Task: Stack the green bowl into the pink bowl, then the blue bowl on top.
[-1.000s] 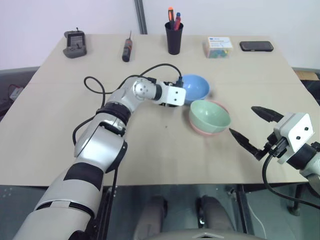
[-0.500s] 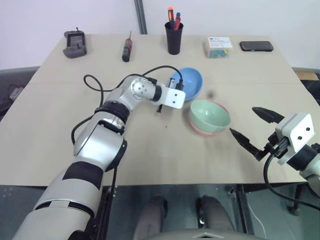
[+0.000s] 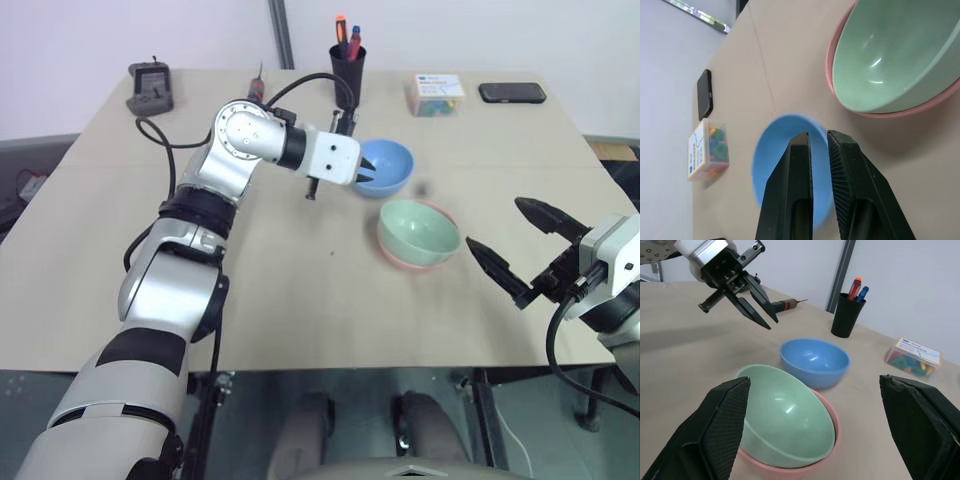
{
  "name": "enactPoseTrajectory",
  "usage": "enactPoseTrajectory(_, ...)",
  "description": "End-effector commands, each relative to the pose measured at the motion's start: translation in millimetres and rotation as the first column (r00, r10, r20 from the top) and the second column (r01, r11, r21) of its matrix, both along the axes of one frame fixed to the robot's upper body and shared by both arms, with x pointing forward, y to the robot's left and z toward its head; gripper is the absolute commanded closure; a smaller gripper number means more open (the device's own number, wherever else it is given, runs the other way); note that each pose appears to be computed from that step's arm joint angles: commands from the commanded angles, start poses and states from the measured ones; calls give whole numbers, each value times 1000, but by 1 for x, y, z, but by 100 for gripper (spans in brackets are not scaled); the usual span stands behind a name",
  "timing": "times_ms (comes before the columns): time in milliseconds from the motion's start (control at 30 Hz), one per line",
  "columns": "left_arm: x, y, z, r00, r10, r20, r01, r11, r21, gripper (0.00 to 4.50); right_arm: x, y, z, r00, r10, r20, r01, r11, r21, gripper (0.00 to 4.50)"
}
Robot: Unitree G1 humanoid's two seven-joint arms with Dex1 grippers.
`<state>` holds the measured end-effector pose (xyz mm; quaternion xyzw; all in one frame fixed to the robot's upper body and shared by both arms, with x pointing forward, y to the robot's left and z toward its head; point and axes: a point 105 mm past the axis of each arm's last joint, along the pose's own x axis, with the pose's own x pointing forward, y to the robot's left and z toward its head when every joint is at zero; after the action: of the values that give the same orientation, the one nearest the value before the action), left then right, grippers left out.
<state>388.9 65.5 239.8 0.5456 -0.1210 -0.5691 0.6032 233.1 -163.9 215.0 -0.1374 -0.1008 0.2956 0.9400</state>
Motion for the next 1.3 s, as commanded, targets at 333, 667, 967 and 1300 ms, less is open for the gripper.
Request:
enactPoseTrajectory(333,29,-7,-20,986,166,-2,-166,986,28,120,-1,5,7,999,-6,53,7,1000,-12,13)
enactPoseTrajectory(667,52,-18,-52,952,255,173,-286,939,191,120,3,8,3,998,-18,58,19,1000,-15,13)
enactPoseTrajectory(967,57,-24,-51,933,259,251,-309,932,188,383,2,7,1,998,-36,59,37,999,-20,13)
enactPoseTrajectory(1300,50,-28,-41,953,223,203,-248,963,107,440,6,5,-1,998,-35,56,37,999,-24,13)
